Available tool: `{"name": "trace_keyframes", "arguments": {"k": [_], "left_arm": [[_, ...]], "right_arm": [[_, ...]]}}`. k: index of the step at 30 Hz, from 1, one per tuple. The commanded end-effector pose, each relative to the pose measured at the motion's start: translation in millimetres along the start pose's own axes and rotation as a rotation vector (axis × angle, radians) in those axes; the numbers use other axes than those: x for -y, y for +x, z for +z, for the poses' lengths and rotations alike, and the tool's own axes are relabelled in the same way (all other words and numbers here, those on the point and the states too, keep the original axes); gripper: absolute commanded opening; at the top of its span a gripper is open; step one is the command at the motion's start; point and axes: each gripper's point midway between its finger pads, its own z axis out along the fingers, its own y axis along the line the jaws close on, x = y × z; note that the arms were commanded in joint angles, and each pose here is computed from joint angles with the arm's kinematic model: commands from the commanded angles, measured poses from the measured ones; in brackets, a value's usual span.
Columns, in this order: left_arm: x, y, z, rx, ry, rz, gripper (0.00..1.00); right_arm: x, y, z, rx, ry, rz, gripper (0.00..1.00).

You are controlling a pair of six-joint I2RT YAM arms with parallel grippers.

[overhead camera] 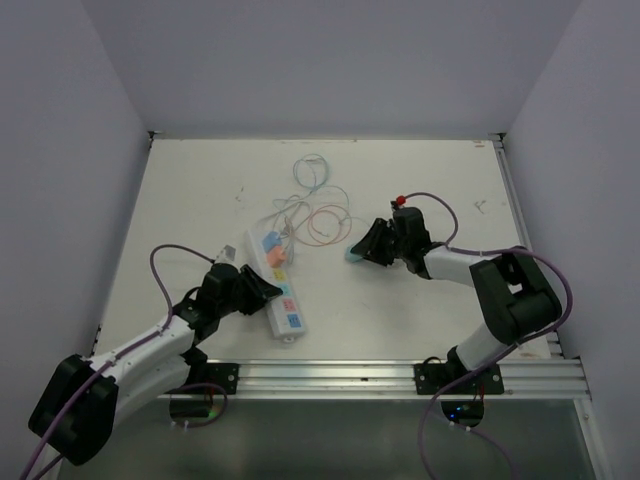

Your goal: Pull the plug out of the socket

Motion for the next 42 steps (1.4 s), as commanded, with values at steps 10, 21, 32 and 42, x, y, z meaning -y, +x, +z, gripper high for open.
{"name": "trace_keyframes", "arguments": {"k": [10,21,32,42], "left_arm": [[-20.3,10.6,2.6,-0.053,-0.063,0.063,0.0],[-18.2,10.8,1.8,-0.055,-0.053,0.065,0.0],[-17.0,9.9,0.4,-0.048,-0.047,0.062,0.0],[-16.0,9.7,-1.5,-0.046,-0.043,0.059,0.0]], "right_arm": [[-9.8,-34.8,-39.2,0.105,0.085,-0.111,0.86],[-95.1,-19.8,-63.3,0.154,-0.073,-0.252,0.85],[-193.9,55.3,-22.0,-0.006,-0.281,-0.312,0.76],[-209.7,98.1,10.4,-0.122,-0.306,-0.309,0.66]]}}
